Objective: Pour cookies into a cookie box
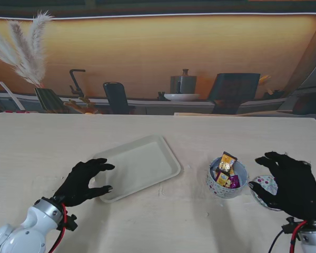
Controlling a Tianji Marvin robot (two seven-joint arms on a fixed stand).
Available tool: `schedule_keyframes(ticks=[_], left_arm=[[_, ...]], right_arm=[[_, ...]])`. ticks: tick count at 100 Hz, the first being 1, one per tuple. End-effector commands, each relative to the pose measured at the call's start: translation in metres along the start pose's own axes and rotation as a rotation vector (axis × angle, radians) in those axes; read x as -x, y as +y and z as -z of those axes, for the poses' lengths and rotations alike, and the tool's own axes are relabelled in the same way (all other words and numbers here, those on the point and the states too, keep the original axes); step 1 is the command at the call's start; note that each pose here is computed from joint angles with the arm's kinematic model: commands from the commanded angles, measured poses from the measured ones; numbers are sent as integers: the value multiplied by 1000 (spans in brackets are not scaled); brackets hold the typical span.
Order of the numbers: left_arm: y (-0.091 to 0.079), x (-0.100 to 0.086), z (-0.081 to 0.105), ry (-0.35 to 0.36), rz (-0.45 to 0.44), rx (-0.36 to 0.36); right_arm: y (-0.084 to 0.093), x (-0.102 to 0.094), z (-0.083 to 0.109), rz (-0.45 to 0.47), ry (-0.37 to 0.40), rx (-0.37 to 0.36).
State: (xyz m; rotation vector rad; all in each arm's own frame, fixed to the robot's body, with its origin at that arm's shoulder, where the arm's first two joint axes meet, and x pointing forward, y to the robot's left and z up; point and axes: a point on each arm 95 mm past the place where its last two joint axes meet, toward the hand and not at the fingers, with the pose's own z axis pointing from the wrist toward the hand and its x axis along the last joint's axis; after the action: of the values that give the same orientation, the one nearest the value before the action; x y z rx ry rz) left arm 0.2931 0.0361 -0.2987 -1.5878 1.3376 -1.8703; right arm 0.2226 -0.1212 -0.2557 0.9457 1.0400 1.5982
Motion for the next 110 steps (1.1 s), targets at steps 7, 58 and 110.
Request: schedule_keyframes(ticks=[7,58,110], left_arm=[[16,-1,10,0,28,39],[34,-1,20,36,42,75],[33,-1,21,52,18,95]], right_arm=[[-11,22,11,37,-62,-93],[-53,79,16,95,-244,-502],[-93,105,-13,48,-323,-638]])
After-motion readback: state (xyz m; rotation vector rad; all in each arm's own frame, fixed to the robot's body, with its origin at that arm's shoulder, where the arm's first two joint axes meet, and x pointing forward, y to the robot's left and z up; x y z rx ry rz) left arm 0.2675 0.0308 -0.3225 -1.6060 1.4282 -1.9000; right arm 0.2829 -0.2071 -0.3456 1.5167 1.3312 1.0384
